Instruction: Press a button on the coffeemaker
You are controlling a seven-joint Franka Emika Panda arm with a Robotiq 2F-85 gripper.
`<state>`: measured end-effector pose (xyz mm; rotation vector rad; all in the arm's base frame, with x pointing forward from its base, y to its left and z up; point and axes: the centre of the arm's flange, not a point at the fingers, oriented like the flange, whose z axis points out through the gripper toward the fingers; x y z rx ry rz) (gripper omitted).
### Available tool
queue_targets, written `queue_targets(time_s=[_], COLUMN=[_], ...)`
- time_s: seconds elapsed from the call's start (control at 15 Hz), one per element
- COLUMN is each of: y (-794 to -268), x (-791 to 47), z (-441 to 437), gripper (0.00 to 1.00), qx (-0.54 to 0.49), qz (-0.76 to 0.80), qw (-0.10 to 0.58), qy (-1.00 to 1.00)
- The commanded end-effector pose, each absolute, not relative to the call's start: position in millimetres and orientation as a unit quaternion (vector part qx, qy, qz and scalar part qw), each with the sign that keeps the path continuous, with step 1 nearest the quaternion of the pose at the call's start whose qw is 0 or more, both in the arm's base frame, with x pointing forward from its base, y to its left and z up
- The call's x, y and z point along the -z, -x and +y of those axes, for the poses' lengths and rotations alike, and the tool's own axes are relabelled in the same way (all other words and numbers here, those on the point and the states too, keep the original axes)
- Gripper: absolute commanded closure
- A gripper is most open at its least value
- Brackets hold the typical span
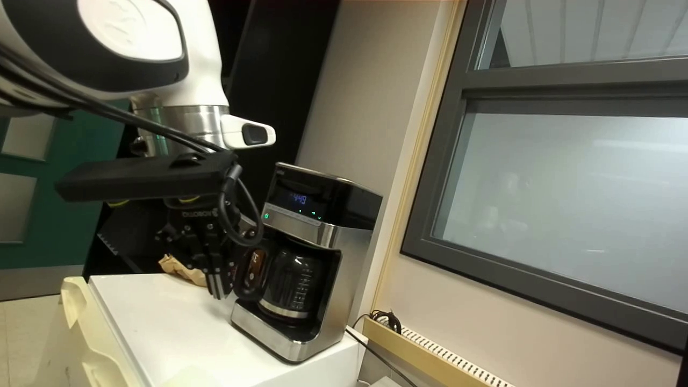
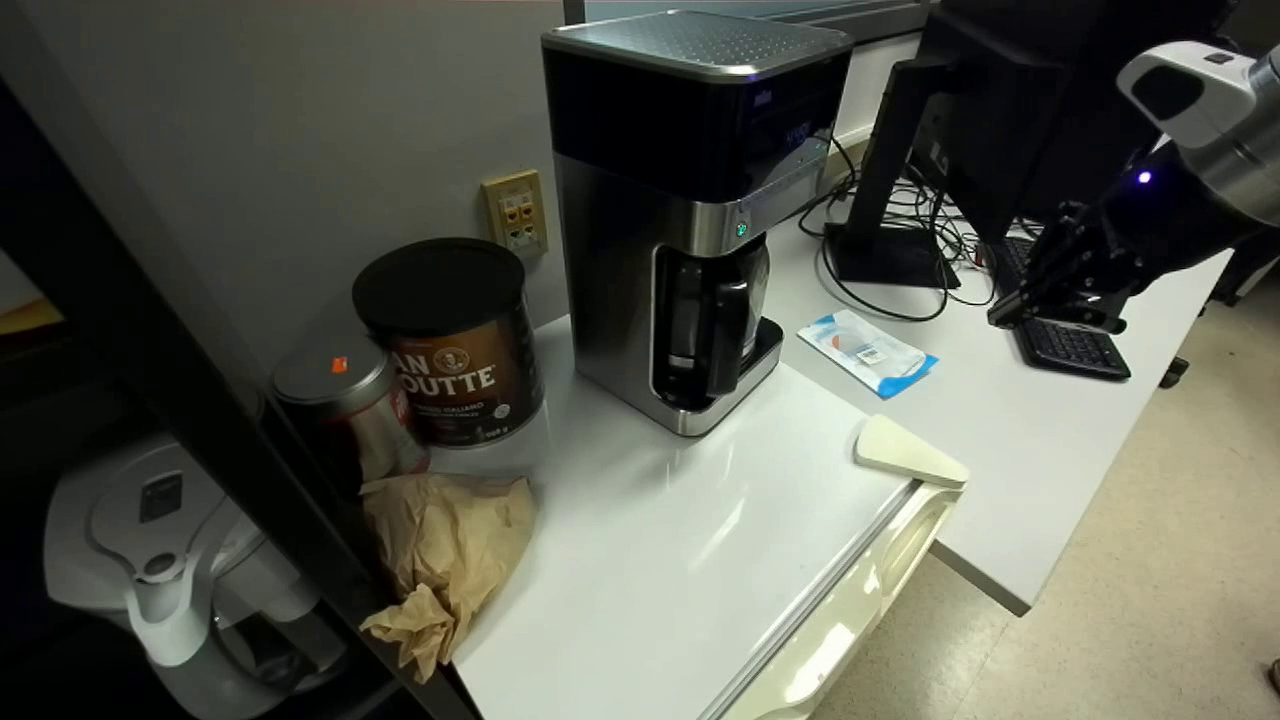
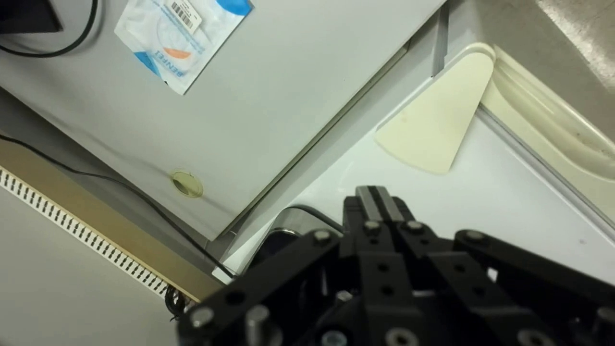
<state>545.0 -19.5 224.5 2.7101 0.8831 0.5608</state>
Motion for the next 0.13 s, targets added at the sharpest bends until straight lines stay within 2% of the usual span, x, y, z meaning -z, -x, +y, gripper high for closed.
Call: queue_targets(time_s=[0.0,0.07], y=[-534.7,-534.7], x=[-232.7,-233.2], z=[-19.5,-19.7], gripper=[1.0,1.0], qx=[-0.182,-0.181], qz=[0.332,0.339], qw=[0.123,0.121], qy=[-0.917,-0.915])
